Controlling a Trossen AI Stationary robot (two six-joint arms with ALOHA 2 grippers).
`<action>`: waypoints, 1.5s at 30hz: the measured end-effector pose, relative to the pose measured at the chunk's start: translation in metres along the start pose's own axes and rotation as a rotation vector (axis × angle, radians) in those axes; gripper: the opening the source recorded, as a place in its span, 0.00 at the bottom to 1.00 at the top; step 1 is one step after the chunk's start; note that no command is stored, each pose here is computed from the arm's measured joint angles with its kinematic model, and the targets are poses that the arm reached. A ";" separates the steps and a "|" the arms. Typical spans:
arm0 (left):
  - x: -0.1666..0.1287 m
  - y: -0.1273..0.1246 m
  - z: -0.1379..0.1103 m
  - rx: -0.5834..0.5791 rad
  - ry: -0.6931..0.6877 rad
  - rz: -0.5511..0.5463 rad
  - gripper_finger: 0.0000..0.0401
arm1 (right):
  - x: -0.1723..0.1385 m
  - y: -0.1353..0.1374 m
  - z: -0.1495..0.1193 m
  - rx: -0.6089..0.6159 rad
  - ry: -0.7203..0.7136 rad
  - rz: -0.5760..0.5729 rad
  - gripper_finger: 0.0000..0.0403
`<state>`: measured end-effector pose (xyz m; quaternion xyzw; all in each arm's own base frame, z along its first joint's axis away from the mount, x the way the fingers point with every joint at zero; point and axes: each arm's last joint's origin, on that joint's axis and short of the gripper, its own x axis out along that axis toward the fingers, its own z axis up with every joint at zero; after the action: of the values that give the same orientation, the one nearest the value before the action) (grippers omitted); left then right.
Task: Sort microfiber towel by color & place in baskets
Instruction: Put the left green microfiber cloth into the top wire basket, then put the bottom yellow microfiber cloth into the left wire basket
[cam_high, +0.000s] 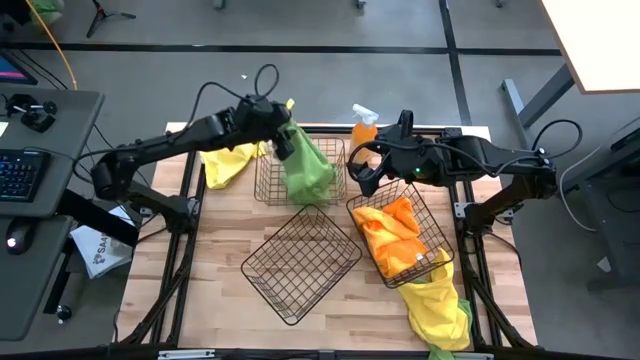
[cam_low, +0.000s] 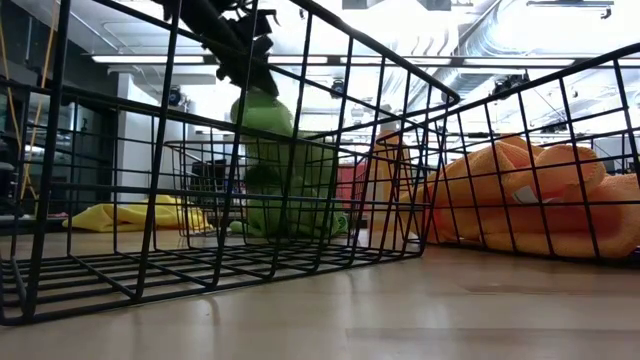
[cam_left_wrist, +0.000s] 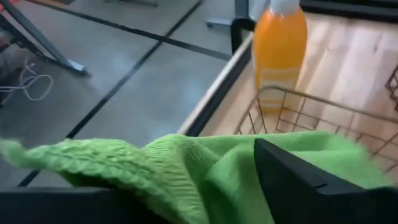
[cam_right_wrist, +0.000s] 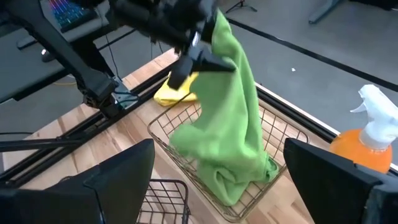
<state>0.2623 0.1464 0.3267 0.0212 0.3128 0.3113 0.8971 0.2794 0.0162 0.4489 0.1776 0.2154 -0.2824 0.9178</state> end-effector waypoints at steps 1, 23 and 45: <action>-0.003 0.002 0.002 -0.005 -0.007 0.004 0.52 | 0.000 0.000 -0.001 -0.004 0.005 -0.003 0.88; -0.013 -0.098 -0.034 -0.229 0.069 -0.256 0.60 | -0.020 -0.028 -0.021 -0.237 0.235 -0.138 0.88; 0.036 -0.040 0.037 -0.147 0.922 -0.343 0.60 | -0.026 -0.048 -0.030 -0.375 0.389 -0.255 0.88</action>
<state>0.3276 0.1402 0.3272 -0.2337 0.6530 0.1576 0.7029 0.2230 0.0038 0.4267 0.0270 0.4563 -0.3113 0.8332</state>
